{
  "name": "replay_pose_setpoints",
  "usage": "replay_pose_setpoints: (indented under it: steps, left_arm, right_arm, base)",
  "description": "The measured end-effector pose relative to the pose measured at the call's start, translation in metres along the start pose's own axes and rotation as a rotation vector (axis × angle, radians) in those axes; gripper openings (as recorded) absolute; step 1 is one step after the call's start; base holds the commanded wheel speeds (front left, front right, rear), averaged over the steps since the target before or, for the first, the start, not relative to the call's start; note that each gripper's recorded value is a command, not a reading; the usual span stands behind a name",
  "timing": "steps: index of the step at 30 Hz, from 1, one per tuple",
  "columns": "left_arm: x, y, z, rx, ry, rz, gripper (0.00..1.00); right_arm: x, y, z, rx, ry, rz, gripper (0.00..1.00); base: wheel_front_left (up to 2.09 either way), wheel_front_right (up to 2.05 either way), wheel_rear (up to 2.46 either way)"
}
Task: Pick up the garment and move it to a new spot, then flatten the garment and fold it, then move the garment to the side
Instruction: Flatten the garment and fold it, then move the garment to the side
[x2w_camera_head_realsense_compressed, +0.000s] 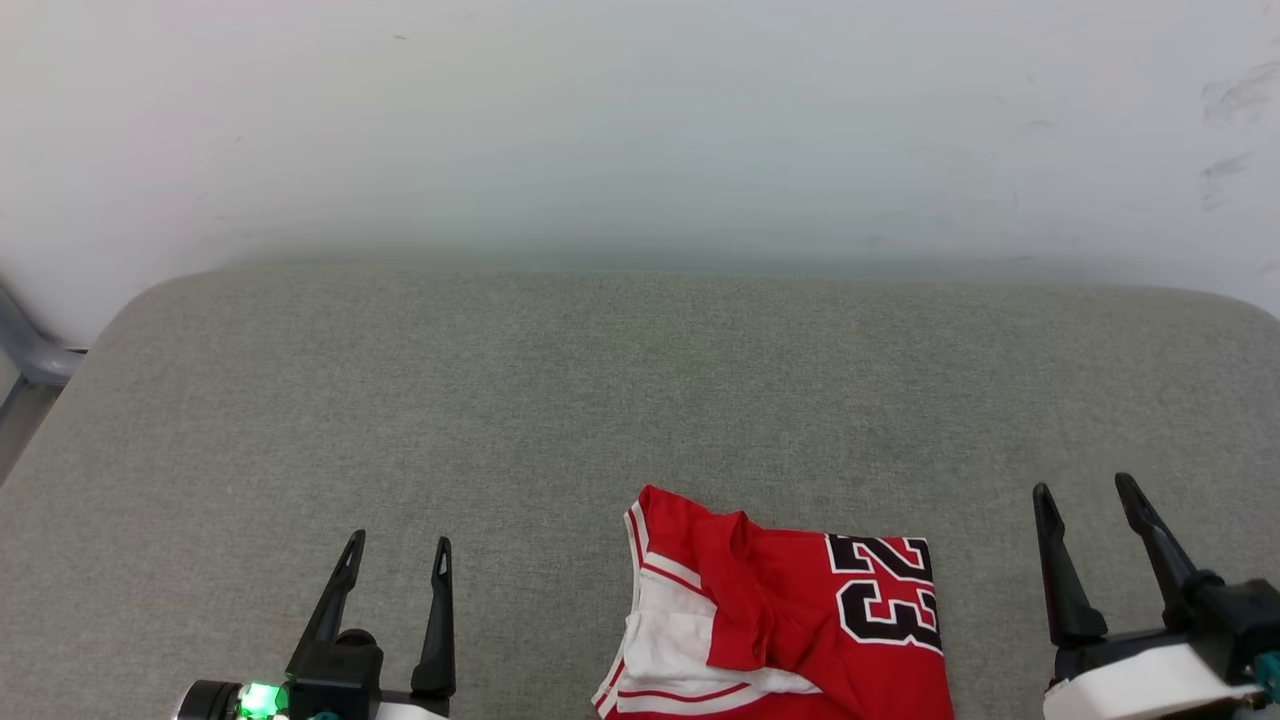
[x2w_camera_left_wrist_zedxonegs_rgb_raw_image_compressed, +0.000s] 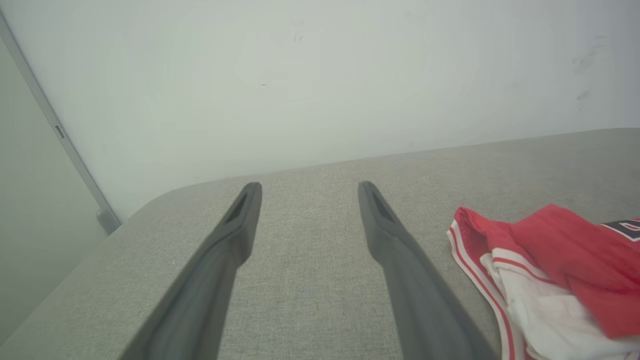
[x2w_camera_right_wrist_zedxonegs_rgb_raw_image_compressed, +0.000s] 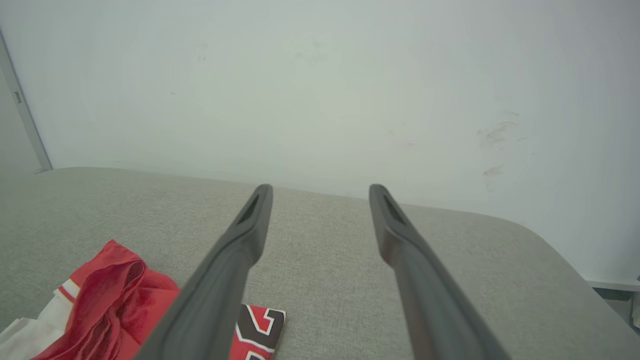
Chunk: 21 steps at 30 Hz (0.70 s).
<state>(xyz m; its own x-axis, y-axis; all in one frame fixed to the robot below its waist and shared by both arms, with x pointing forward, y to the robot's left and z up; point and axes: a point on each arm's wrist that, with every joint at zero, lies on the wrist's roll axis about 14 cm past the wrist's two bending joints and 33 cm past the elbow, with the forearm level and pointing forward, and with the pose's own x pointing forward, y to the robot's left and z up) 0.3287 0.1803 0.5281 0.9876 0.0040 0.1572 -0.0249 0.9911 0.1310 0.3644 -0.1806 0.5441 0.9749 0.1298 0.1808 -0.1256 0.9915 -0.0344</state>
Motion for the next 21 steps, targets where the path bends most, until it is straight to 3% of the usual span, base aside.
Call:
replay_pose_setpoints:
  steps: [21]
  left_arm:
    - [-0.003,0.000,-0.002,-0.002,0.008,-0.004,1.00]
  right_arm:
    - [-0.030,0.012,-0.018,0.091,0.047,-0.037,1.00]
  base:
    - [0.00,0.00,0.00]
